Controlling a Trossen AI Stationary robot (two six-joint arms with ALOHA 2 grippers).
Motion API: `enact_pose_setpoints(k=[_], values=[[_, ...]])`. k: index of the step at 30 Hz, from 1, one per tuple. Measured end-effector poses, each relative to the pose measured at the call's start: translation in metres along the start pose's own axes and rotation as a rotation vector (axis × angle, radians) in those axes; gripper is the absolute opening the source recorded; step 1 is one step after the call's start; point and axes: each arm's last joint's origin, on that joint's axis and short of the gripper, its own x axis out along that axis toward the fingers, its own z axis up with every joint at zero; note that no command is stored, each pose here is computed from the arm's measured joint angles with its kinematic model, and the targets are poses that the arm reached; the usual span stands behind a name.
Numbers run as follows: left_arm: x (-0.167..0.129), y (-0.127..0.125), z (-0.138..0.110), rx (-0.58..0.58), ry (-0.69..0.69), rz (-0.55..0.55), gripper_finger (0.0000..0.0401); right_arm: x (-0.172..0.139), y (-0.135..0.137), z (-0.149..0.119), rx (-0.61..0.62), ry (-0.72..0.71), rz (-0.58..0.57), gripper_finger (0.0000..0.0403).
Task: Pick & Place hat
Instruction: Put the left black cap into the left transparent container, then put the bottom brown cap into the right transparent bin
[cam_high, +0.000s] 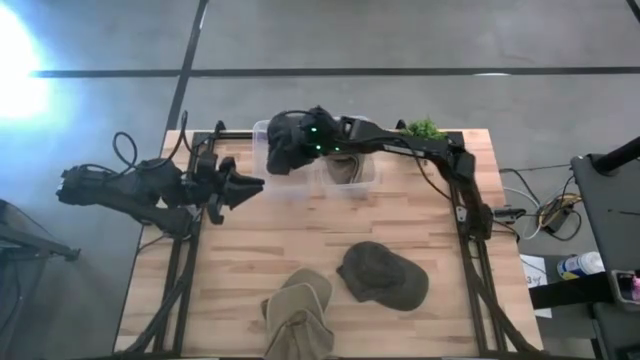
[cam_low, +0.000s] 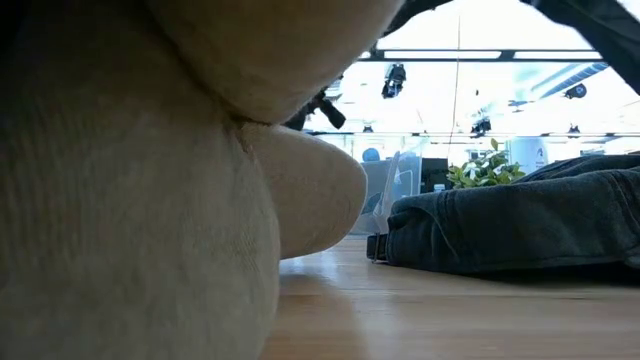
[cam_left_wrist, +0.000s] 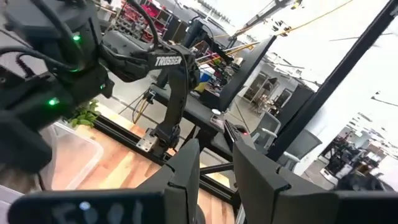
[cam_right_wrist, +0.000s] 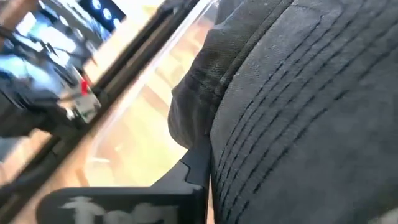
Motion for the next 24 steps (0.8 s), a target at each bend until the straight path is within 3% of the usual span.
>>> enact_pose_setpoints(k=[5,14,24], values=[[0.000,0.001,0.001,0.010,-0.021,0.034,0.0092,0.017,0.012,0.008,-0.058,0.065,0.014,0.0085],[0.000,-0.001,0.004,-0.049,-0.060,0.011,0.0092,0.004,0.033,0.014,-0.190,0.069,0.055,0.0192],[0.007,0.004,-0.010,-0.036,0.059,0.037,0.0092,-0.046,0.068,0.007,-0.358,0.014,0.090,0.0232]])
